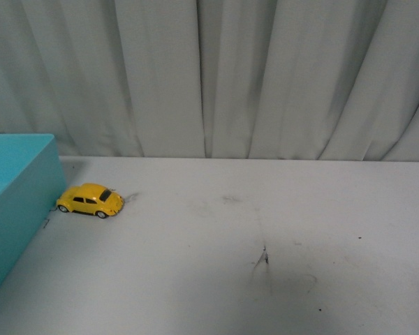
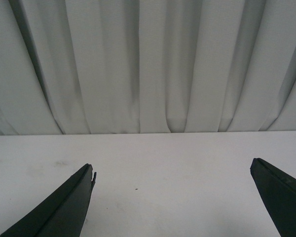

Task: Wind up and store yellow beetle toy

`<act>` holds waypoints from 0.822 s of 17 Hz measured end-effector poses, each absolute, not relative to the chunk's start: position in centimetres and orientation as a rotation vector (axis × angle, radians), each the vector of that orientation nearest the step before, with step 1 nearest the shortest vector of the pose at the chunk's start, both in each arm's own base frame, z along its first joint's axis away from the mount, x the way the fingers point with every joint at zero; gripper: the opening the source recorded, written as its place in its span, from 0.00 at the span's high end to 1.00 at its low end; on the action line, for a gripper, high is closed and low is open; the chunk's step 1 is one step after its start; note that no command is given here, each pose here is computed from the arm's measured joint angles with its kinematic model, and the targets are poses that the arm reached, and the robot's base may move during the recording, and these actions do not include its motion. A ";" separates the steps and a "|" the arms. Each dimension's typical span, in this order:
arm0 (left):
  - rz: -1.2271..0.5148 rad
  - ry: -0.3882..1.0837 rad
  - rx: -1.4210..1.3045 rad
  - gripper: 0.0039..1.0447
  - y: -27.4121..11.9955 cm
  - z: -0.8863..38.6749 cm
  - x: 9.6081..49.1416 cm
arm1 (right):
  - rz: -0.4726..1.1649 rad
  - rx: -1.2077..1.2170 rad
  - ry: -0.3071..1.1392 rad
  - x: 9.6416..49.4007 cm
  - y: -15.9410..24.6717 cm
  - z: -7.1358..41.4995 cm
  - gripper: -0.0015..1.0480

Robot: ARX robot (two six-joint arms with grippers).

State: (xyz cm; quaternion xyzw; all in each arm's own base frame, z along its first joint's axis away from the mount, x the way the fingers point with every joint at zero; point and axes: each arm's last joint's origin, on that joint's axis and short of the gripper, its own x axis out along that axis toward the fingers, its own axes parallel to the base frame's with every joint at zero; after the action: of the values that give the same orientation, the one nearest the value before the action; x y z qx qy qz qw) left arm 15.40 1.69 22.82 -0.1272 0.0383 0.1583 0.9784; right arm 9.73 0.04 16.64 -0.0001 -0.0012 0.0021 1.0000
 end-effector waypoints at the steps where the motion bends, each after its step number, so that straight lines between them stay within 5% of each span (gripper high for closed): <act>1: 0.275 0.055 -0.253 0.06 1.8 24.0 17.6 | 0.004 -0.001 -0.004 9.7 0.0 16.7 0.06; 8: -0.104 0.257 -0.011 0.06 -0.7 23.7 36.2 | 0.004 -0.001 -0.003 9.7 0.0 16.6 0.06; 14: -0.554 0.505 0.311 0.06 -4.6 18.7 41.9 | 0.004 -0.001 -0.003 9.7 0.0 16.6 0.06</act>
State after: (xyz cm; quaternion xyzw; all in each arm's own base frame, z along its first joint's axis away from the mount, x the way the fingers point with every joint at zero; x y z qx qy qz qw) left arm 41.88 -4.62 18.74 0.1513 0.2458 -0.2695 0.9187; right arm 9.73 0.04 16.64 -0.0003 -0.0016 0.0019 1.0000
